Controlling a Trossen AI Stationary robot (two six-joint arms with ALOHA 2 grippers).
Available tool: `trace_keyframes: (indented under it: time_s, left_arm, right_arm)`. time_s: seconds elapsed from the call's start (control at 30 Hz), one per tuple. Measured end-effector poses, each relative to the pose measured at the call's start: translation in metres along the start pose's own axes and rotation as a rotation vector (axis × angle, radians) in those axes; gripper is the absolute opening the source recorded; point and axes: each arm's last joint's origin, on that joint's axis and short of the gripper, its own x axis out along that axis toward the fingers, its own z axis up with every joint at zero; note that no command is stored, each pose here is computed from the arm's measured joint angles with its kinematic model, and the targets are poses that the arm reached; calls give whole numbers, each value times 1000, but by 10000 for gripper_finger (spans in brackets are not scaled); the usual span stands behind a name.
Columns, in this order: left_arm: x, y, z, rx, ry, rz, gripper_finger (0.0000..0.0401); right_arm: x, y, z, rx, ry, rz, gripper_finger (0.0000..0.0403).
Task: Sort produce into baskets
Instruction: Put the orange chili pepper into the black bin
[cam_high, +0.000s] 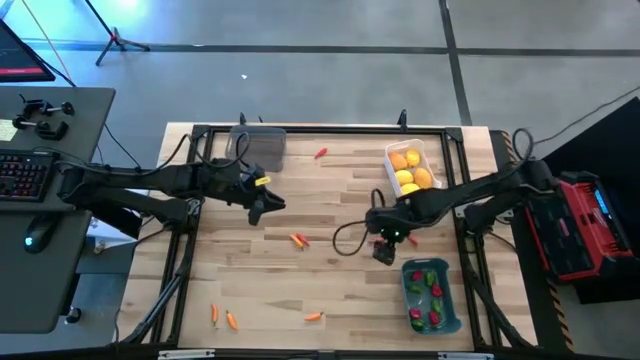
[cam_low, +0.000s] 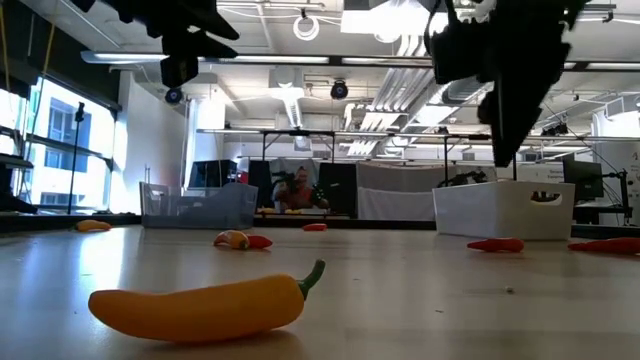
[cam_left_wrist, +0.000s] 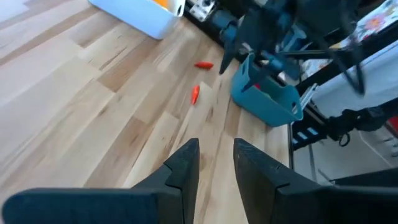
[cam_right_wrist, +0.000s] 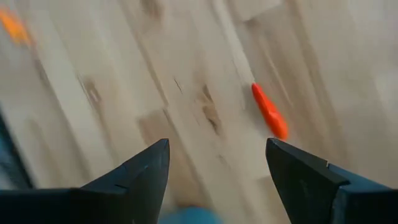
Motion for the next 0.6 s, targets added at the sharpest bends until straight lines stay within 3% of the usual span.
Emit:
trace_keyframes:
  time_s: [0.1,0.17,0.4,0.6]
  left_arm:
    - [0,-1,2,-16,-19,-14,87]
    - [0,-3,4,-56,-36,-27,88]
    - [0,-6,7,-143,-78,-61,88]
    - [-1,-14,10,-161,-122,-121,88]
  right_arm:
    - [21,2,2,-233,63,-42,257]
    - [36,0,2,-308,108,-93,257]
    - [74,-4,11,-419,126,-190,246]
    - [80,-7,12,-472,134,-253,196]
